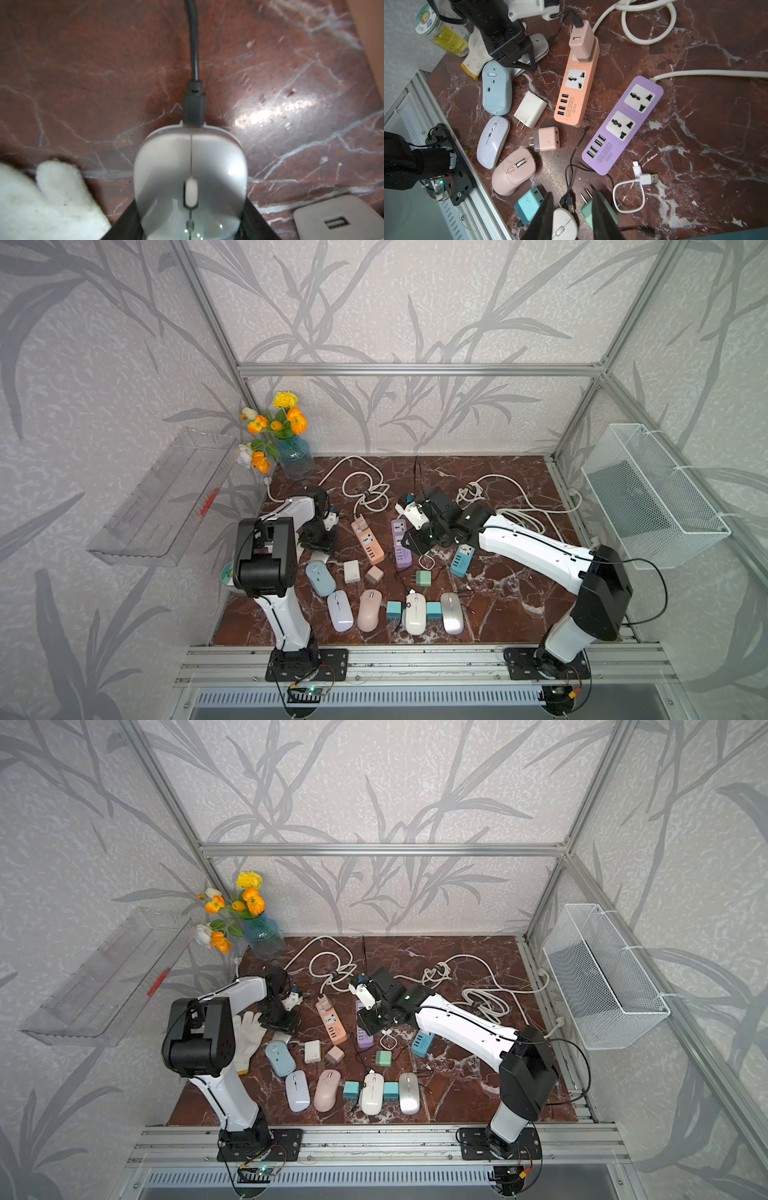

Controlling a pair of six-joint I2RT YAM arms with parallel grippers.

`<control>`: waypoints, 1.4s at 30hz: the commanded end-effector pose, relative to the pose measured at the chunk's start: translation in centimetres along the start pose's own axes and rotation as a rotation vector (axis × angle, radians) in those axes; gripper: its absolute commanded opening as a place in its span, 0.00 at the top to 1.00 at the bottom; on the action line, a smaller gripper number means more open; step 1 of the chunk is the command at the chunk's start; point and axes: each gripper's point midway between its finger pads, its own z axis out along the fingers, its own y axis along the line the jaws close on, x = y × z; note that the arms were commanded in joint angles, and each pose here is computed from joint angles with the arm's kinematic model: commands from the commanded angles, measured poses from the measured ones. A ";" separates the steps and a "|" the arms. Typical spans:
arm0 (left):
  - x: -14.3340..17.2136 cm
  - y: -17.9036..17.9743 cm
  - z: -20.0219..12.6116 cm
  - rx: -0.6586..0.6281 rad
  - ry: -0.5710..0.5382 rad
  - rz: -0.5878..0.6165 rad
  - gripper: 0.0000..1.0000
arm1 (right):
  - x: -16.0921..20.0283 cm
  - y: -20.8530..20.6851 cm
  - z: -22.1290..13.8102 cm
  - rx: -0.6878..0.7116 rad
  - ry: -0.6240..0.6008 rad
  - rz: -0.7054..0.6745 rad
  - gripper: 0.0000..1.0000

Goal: Unplug the wireless mouse
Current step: Pick up the mouse from the center of the board, then remove the power cord from the mouse.

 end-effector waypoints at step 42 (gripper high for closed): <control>-2.1 -7.6 -9.5 0.037 -0.558 0.254 1.00 | -12.9 4.7 8.5 -0.485 -0.279 0.570 0.69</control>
